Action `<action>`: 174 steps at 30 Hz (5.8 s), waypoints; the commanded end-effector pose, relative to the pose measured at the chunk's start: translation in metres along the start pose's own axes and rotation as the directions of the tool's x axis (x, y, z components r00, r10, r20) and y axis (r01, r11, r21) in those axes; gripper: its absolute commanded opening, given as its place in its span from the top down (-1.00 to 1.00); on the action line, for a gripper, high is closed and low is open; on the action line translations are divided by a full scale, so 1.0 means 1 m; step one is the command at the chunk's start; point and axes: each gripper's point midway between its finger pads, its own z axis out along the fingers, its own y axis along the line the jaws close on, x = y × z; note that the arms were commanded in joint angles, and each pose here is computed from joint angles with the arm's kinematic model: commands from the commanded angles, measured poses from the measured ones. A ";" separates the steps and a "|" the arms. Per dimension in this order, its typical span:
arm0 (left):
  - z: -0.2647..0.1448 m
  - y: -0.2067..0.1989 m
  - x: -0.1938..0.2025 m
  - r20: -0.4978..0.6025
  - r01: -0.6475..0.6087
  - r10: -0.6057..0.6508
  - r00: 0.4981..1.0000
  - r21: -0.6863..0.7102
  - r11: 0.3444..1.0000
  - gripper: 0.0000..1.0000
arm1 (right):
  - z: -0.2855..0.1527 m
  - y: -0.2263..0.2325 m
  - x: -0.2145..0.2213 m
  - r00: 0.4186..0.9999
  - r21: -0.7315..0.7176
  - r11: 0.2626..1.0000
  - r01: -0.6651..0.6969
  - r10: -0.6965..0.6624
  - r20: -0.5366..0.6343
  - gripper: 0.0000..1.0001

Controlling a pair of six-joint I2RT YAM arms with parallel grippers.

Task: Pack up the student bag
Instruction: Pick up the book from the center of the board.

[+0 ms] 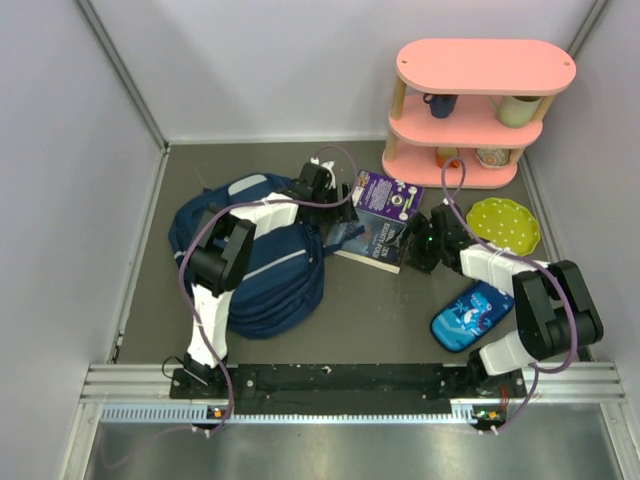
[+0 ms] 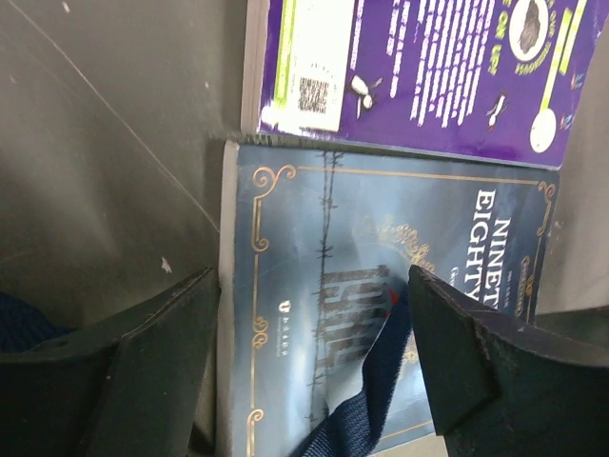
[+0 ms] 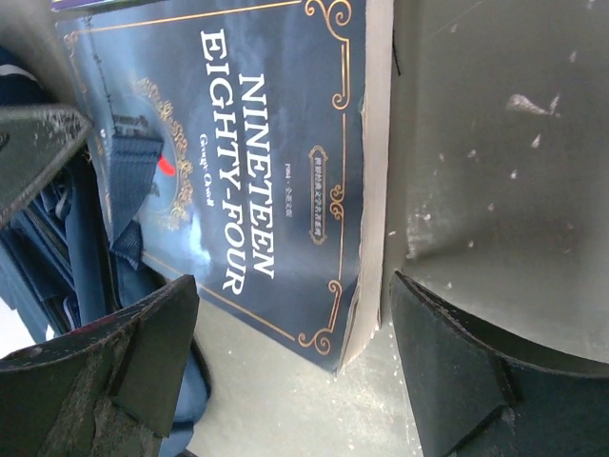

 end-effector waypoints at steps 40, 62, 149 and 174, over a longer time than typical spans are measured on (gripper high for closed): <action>-0.040 -0.102 0.055 -0.085 -0.029 0.059 0.995 0.319 0.947 1.00 | -0.026 0.011 -0.010 0.997 -0.119 0.992 0.048 -0.042 0.058 0.59; -0.097 -0.097 0.009 0.106 -0.135 0.116 0.988 0.193 0.972 -0.67 | -0.087 0.013 -0.023 0.969 -0.082 0.986 0.147 -0.127 0.212 1.00; -0.294 -0.118 -0.071 0.642 -0.027 -0.344 0.685 0.494 0.869 1.00 | -0.183 0.104 0.057 0.978 -0.711 0.672 0.207 -0.128 0.164 -0.89; -0.337 -0.130 -0.066 0.614 -0.065 -0.522 0.592 0.682 0.728 1.00 | -0.143 0.161 0.081 0.996 -0.824 0.560 -0.082 0.084 -0.042 -0.98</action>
